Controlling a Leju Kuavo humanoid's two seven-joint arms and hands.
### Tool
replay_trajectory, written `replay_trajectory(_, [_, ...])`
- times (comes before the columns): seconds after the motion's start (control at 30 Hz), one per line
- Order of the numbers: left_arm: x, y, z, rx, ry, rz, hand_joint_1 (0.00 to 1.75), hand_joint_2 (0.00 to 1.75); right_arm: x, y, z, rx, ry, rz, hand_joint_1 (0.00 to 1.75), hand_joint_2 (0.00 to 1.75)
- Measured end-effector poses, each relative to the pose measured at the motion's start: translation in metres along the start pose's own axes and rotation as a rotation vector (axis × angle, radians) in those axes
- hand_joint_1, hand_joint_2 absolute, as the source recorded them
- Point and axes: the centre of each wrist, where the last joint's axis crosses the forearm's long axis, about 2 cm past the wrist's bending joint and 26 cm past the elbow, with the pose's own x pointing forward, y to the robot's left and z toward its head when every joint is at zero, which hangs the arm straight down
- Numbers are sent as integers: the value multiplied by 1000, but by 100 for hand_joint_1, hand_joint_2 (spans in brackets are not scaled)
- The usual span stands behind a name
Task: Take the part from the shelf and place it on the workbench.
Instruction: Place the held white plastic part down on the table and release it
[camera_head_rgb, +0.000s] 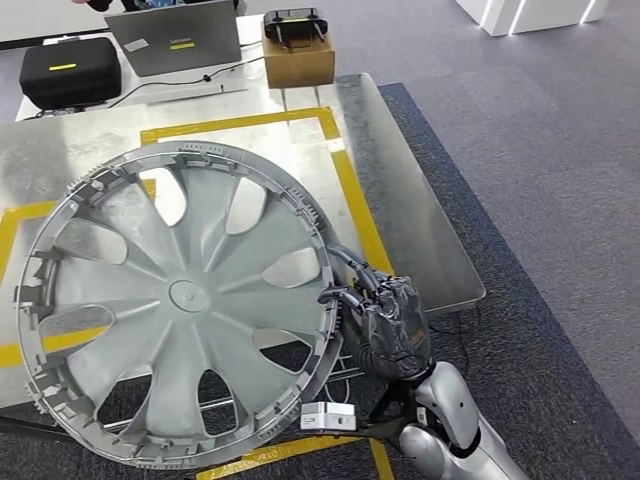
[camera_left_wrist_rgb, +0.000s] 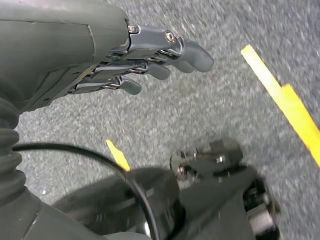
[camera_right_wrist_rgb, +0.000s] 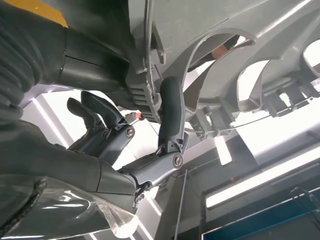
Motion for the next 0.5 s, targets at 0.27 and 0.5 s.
replay_trajectory(0.27, [-1, 0, 1, 2, 4, 2, 0, 175, -2, 2, 2, 10, 12, 2, 175, 175])
replay_trajectory(0.5, [-1, 1, 0, -1, 3, 0, 0, 175, -12, -1, 1, -2, 61, 4, 175, 175])
